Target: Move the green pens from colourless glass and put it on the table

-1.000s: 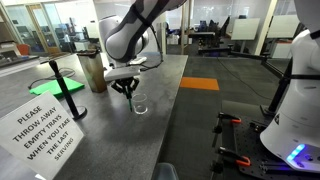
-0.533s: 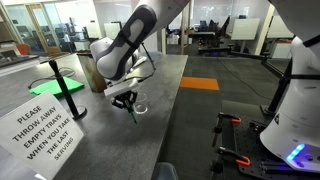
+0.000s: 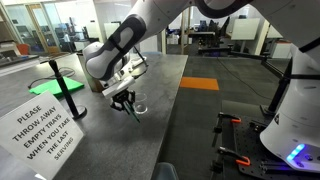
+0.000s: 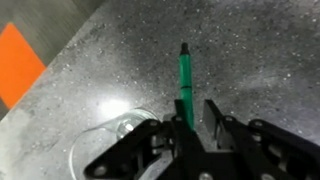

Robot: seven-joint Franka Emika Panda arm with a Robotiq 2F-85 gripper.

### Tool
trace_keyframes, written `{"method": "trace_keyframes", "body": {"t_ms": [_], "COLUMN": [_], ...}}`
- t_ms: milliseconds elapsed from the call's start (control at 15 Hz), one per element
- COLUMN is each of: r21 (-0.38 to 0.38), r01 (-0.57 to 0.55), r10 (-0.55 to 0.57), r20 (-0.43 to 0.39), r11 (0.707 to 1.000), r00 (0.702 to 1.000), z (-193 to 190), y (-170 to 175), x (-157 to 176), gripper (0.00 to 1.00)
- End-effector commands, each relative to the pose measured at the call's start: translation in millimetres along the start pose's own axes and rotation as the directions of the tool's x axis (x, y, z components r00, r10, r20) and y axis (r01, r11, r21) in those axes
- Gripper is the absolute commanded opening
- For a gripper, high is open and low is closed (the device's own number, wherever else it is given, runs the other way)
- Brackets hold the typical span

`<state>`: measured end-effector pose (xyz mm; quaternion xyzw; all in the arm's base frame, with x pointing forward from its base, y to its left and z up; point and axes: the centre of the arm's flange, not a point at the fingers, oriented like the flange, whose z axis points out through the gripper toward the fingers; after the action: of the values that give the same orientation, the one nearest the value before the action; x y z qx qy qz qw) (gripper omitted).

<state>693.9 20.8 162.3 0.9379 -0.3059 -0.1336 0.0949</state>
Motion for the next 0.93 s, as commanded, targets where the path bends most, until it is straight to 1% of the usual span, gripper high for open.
{"method": "trace_keyframes", "body": {"t_ms": [0,67,133,333,400,533,733,867], "r21": [0.086,0.113,0.141,0.215,0.236,0.263,0.24,0.203], "r01": [0.048,0.056,0.065,0.094,0.098,0.124,0.149,0.185], "r10": [-0.042,-0.044,-0.046,-0.054,-0.048,-0.056,-0.083,-0.125], "r20": [-0.071,-0.102,-0.133,-0.182,-0.21,-0.251,-0.266,-0.275], "r11": [0.995,0.992,0.988,0.972,0.967,0.957,0.959,0.962], "r00": [0.997,0.994,0.99,0.982,0.976,0.966,0.96,0.953], "z": [-13,-18,-25,-44,-51,-66,-85,-100], "y": [-1,0,3,12,17,28,48,63], "x": [6,5,4,4,3,3,-5,-13], "gripper": [0.58,0.68,0.74,0.98,1.0,1.0,1.0,1.0]}}
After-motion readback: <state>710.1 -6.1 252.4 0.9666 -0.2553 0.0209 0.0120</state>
